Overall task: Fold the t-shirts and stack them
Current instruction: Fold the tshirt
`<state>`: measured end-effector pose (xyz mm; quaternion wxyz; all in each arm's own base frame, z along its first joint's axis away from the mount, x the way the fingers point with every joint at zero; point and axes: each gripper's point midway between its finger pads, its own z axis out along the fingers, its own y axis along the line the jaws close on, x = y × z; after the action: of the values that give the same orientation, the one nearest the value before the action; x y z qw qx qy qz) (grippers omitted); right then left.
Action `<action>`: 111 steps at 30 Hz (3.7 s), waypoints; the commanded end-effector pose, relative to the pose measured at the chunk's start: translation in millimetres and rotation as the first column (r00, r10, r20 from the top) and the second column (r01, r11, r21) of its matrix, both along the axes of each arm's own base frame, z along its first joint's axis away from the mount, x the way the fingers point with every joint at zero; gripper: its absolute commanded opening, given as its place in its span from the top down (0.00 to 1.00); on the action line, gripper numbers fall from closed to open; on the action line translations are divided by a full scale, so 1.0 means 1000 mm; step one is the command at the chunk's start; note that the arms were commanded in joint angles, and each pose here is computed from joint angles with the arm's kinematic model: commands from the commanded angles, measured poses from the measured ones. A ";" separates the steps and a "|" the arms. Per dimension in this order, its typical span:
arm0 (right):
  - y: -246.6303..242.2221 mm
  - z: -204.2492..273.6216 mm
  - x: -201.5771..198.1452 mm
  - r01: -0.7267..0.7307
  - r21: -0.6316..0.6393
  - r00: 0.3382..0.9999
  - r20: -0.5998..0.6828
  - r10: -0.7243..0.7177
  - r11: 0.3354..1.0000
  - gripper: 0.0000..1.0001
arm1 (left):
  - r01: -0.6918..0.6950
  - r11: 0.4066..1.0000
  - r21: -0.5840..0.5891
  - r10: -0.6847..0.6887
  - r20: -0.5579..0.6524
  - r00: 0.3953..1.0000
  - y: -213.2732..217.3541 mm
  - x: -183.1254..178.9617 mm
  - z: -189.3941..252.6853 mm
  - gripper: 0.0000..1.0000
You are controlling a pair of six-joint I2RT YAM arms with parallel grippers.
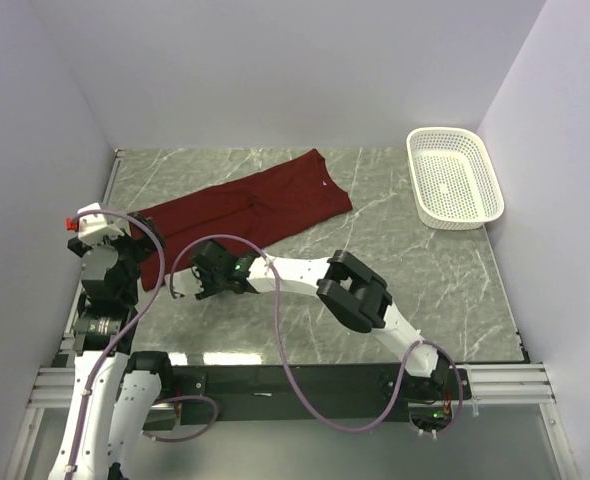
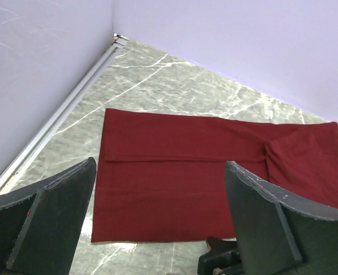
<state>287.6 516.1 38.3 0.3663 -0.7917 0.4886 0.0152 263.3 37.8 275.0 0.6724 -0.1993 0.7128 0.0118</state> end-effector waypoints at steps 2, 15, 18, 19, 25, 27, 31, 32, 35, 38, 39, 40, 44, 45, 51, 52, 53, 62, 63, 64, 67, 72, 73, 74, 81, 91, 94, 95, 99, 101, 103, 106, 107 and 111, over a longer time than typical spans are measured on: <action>0.010 0.008 0.022 0.082 0.041 0.995 0.061 -0.084 0.996 0.49 | -0.044 0.999 0.007 0.043 0.033 0.999 0.008 -0.004 0.007 0.01; 0.007 -0.021 0.028 0.104 -0.014 0.992 0.073 -0.103 0.994 0.94 | -0.042 0.999 0.012 0.041 0.044 0.998 0.007 -0.005 0.009 0.01; 0.000 -0.023 0.021 0.086 -0.019 0.995 0.056 -0.085 0.996 0.98 | -0.037 0.999 0.012 0.037 0.042 0.998 0.006 -0.004 0.009 0.01; -0.001 -0.022 0.017 0.071 -0.015 0.997 0.043 -0.070 0.997 1.00 | -0.036 0.999 0.012 0.035 0.041 0.999 0.005 -0.004 0.008 0.00; -0.041 -0.011 -0.012 -0.004 -0.029 1.000 -0.021 0.004 1.000 1.00 | -0.020 1.000 0.015 0.020 0.049 0.999 0.003 -0.003 0.010 0.01; -0.066 -0.012 -0.030 -0.057 -0.054 0.997 -0.062 0.054 0.997 1.00 | -0.013 1.000 0.014 0.012 0.050 0.999 0.002 -0.003 0.010 0.01; -0.120 -0.005 -0.060 -0.129 -0.071 0.984 -0.134 0.118 0.989 1.00 | 0.017 1.000 0.017 -0.017 0.041 0.999 -0.003 0.000 0.008 0.00; -0.130 -0.006 -0.066 -0.143 -0.076 0.980 -0.147 0.131 0.987 1.00 | 0.023 1.000 0.016 -0.023 0.040 0.999 -0.004 0.000 0.008 0.01; -0.171 -0.012 -0.086 -0.161 -0.110 0.974 -0.175 0.141 0.981 1.00 | 0.047 0.999 0.014 -0.048 0.035 0.998 -0.009 0.003 0.006 0.01; -0.217 -0.027 -0.109 -0.174 -0.166 0.965 -0.224 0.135 0.971 1.00 | 0.082 0.997 0.012 -0.083 0.026 0.996 -0.015 0.007 0.004 0.01; -0.229 -0.030 -0.114 -0.177 -0.180 0.962 -0.241 0.131 0.968 1.00 | 0.099 0.995 0.010 -0.099 0.020 0.995 -0.018 0.008 0.002 0.01; -0.238 -0.024 -0.112 -0.164 -0.170 0.965 -0.233 0.122 0.972 1.00 | 0.123 0.992 0.005 -0.123 0.015 0.992 -0.023 0.012 0.000 0.01; -0.286 -0.032 -0.122 -0.162 -0.231 0.963 -0.250 0.102 0.959 1.00 | 0.255 0.966 -0.036 -0.256 -0.017 0.967 -0.048 0.024 -0.010 0.01; -0.297 -0.033 -0.125 -0.158 -0.250 0.960 -0.266 0.090 0.955 1.00 | 0.322 0.945 -0.062 -0.324 -0.019 0.946 -0.062 0.025 -0.013 0.01; -0.330 -0.015 -0.122 -0.085 -0.249 0.963 -0.270 0.015 0.965 0.57 | 0.555 0.793 -0.251 -0.583 -0.050 0.811 -0.119 0.047 -0.038 0.01; -0.328 -0.005 -0.119 -0.065 -0.215 0.964 -0.266 0.005 0.975 0.51 | 0.598 0.739 -0.311 -0.645 -0.069 0.761 -0.133 0.054 -0.047 0.01; -0.318 0.010 -0.115 -0.036 -0.158 0.961 -0.276 -0.009 0.987 0.46 | 0.611 0.714 -0.342 -0.668 -0.068 0.741 -0.139 0.059 -0.048 0.02; -0.318 0.117 -0.051 0.414 0.243 0.869 -0.391 -0.302 0.877 0.43 | 0.549 0.633 -0.546 -0.757 -0.289 0.585 -0.210 0.153 -0.104 0.18; -0.314 0.132 -0.038 0.460 0.316 0.858 -0.400 -0.323 0.830 0.43 | 0.555 0.633 -0.540 -0.762 -0.307 0.570 -0.216 0.162 -0.111 0.19; -0.322 0.140 -0.028 0.531 0.343 0.815 -0.456 -0.357 0.775 0.43 | 0.528 0.645 -0.552 -0.754 -0.350 0.556 -0.220 0.182 -0.127 0.22; -0.340 0.166 -0.011 0.663 0.372 0.702 -0.611 -0.365 0.650 0.44 | 0.500 0.668 -0.551 -0.740 -0.419 0.526 -0.226 0.219 -0.155 0.27; -0.356 0.189 0.003 0.719 0.433 0.649 -0.698 -0.302 0.544 0.45 | 0.504 0.708 -0.494 -0.706 -0.477 0.524 -0.238 0.253 -0.174 0.28; -0.358 0.190 0.001 0.720 0.448 0.648 -0.707 -0.283 0.530 0.45 | 0.499 0.716 -0.488 -0.698 -0.496 0.516 -0.240 0.254 -0.185 0.28; -0.366 0.185 0.002 0.740 0.440 0.631 -0.716 -0.300 0.508 0.45 | 0.501 0.717 -0.485 -0.697 -0.507 0.506 -0.242 0.254 -0.189 0.28; -0.380 0.181 0.004 0.765 0.441 0.607 -0.737 -0.297 0.470 0.45 | 0.525 0.706 -0.475 -0.705 -0.544 0.456 -0.257 0.261 -0.217 0.29; -0.385 0.181 0.004 0.771 0.446 0.603 -0.741 -0.296 0.455 0.45 | 0.524 0.683 -0.509 -0.725 -0.563 0.397 -0.277 0.270 -0.242 0.47; -0.384 0.181 0.003 0.770 0.447 0.603 -0.742 -0.291 0.456 0.45 | 0.515 0.692 -0.505 -0.716 -0.568 0.406 -0.276 0.272 -0.247 0.63; -0.384 0.180 0.003 0.770 0.446 0.603 -0.743 -0.290 0.457 0.45 | 0.512 0.696 -0.503 -0.713 -0.569 0.410 -0.275 0.272 -0.247 0.67; -0.384 0.179 0.003 0.770 0.444 0.601 -0.746 -0.287 0.458 0.45 | 0.476 0.748 -0.463 -0.662 -0.580 0.475 -0.258 0.283 -0.242 0.82; -0.384 0.180 0.003 0.769 0.446 0.602 -0.745 -0.287 0.457 0.45 | 0.457 0.760 -0.462 -0.649 -0.572 0.502 -0.251 0.288 -0.238 0.89; -0.384 0.179 0.002 0.769 0.446 0.602 -0.745 -0.287 0.458 0.45 | 0.435 0.777 -0.455 -0.629 -0.564 0.535 -0.238 0.295 -0.234 0.96; -0.384 0.178 0.002 0.770 0.444 0.601 -0.746 -0.287 0.459 0.45 | 0.405 0.799 -0.446 -0.601 -0.560 0.570 -0.219 0.301 -0.228 0.99; -0.383 0.178 0.002 0.770 0.442 0.600 -0.747 -0.286 0.460 0.45 | 0.382 0.809 -0.447 -0.586 -0.566 0.580 -0.207 0.302 -0.230 0.99; -0.391 0.177 0.006 0.783 0.439 0.590 -0.748 -0.303 0.440 0.45 | 0.323 0.829 -0.456 -0.547 -0.548 0.633 -0.174 0.304 -0.223 0.99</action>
<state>292.0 126.4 206.0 0.4527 -0.3050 0.7737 0.3216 555.9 -184.6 30.1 0.2811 -0.0582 0.9297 -0.2307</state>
